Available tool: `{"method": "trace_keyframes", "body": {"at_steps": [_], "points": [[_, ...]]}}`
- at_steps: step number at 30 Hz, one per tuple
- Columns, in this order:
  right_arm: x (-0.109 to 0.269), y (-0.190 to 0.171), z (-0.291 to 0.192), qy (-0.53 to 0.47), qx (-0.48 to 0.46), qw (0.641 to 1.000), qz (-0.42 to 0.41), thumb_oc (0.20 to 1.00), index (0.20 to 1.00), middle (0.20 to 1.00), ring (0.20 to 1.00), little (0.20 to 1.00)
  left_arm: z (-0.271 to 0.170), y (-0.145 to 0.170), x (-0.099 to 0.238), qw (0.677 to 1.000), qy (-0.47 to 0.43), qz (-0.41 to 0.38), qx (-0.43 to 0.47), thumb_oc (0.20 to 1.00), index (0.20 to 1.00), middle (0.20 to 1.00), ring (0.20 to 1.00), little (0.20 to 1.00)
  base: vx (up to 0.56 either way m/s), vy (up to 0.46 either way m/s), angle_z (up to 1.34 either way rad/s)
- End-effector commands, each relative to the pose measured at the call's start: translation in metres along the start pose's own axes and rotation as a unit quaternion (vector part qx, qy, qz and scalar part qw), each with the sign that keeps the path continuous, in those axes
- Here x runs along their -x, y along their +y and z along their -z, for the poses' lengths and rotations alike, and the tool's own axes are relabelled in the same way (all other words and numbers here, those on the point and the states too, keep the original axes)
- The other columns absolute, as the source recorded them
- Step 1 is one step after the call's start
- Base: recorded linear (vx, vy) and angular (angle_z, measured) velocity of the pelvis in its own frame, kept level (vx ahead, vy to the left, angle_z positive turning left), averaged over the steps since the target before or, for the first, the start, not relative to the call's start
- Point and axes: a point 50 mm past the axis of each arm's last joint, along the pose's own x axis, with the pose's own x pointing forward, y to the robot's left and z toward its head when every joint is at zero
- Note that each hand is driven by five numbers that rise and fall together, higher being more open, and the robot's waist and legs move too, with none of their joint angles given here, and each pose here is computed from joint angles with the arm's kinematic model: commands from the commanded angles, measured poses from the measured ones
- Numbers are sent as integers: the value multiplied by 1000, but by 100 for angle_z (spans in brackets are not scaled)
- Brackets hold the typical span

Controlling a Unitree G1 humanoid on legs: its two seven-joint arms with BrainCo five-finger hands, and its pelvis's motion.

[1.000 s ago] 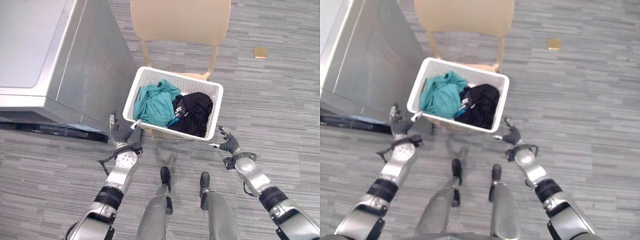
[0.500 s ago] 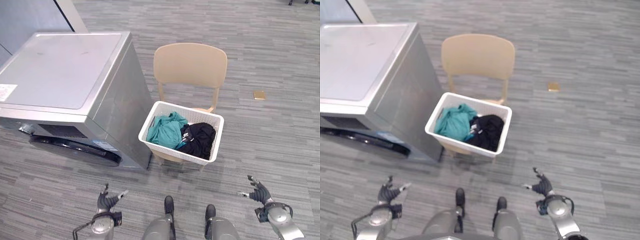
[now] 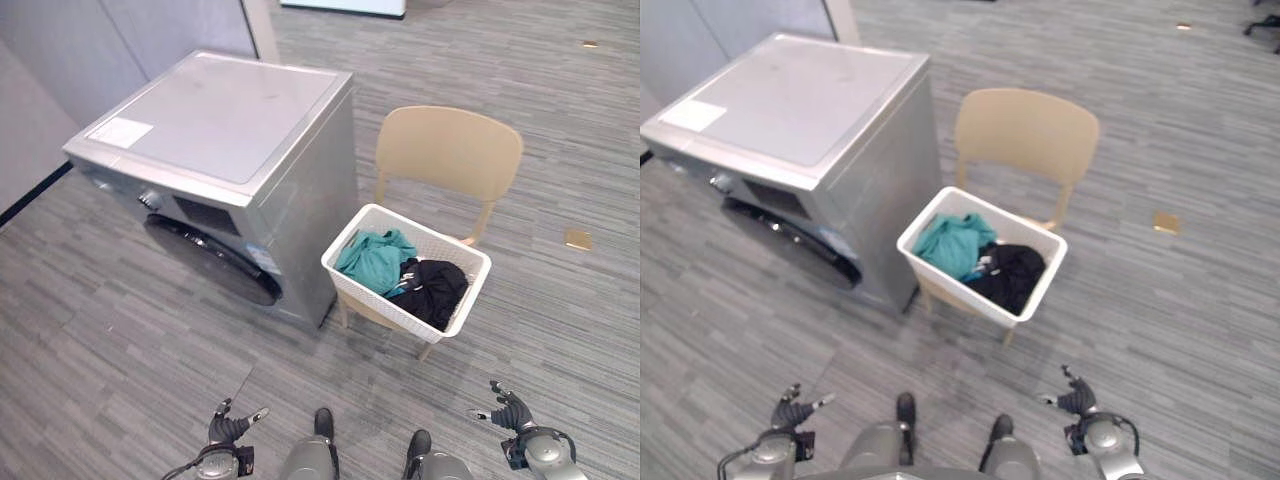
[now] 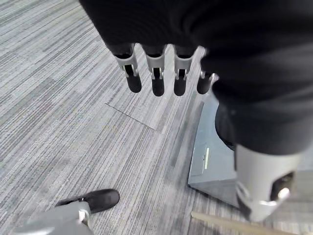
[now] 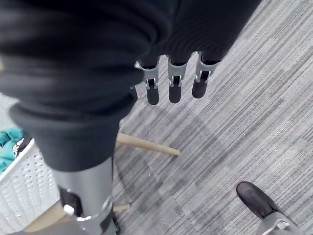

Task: Grab the laundry basket,head to the washer,open it,put in the laundry and shut it.

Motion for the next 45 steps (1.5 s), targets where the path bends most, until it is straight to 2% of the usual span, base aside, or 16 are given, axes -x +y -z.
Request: {"method": "trace_keyframes", "body": {"at_steps": [1,6,11,18,22,25,30,34,35,36,37,40,41,45], "points": [[-4,-2,-21,-41,-10,999,10,1000,1000,1000,1000,1000,-24,4,-4,998,-51,-4,-24,1000,1000,1000,1000,1000,163,282,89],[-7,8,-28,-44,-14,999,-2,1000,1000,1000,1000,1000,-29,4,-5,998,-60,1,-33,1000,1000,1000,1000,1000,150,294,14],[-11,25,-48,-72,-12,997,-30,1000,1000,1000,1000,1000,-36,22,-7,997,-68,-26,-40,1000,1000,1000,1000,1000,177,316,3],[-11,40,-69,-108,-3,992,-70,1000,1000,1000,1000,1000,-24,14,-6,998,-45,-13,-40,1000,1000,1000,1000,1000,227,150,29],[-5,61,-112,-191,14,974,-123,1000,1000,1000,1000,1000,-11,6,-4,999,-23,-4,-33,1000,1000,1000,1000,1000,97,-14,66],[-2,70,-126,-212,8,966,-146,1000,1000,1000,1000,1000,-7,2,-3,999,-12,2,-33,1000,1000,1000,1000,1000,10,-17,30],[16,103,-185,-309,15,929,-203,1000,1000,1000,1000,1000,-7,-9,-4,999,-9,13,-32,1000,1000,1000,1000,1000,-69,-9,15],[30,98,-235,-396,23,901,-175,1000,1000,1000,1000,1000,-20,-12,-6,999,-31,4,-27,1000,1000,1000,1000,1000,-160,4,22],[38,80,-263,-447,7,886,-124,1000,1000,1000,1000,1000,-30,-12,-7,998,-53,-6,-17,1000,1000,1000,1000,1000,-160,19,19],[38,80,-263,-447,7,886,-123,1000,1000,1000,1000,1000,-30,-12,-7,998,-53,-6,-18,1000,1000,1000,1000,1000,-177,50,16],[40,66,-276,-468,-3,880,-84,1000,1000,1000,1000,1000,-36,-13,-7,998,-67,-10,-12,1000,1000,1000,1000,1000,-63,28,19],[41,62,-281,-475,-10,877,-69,1000,1000,1000,1000,1000,-38,-14,-7,997,-72,-11,-10,1000,1000,1000,1000,1000,-54,43,16],[42,53,-290,-487,-21,873,-36,1000,1000,1000,1000,1000,-40,-15,-7,997,-78,-11,-3,1000,1000,1000,1000,1000,-64,67,6],[41,50,-302,-488,-45,872,-14,1000,1000,1000,1000,1000,-49,-21,-7,995,-96,-3,-3,1000,1000,1000,1000,1000,-44,67,5]]}}
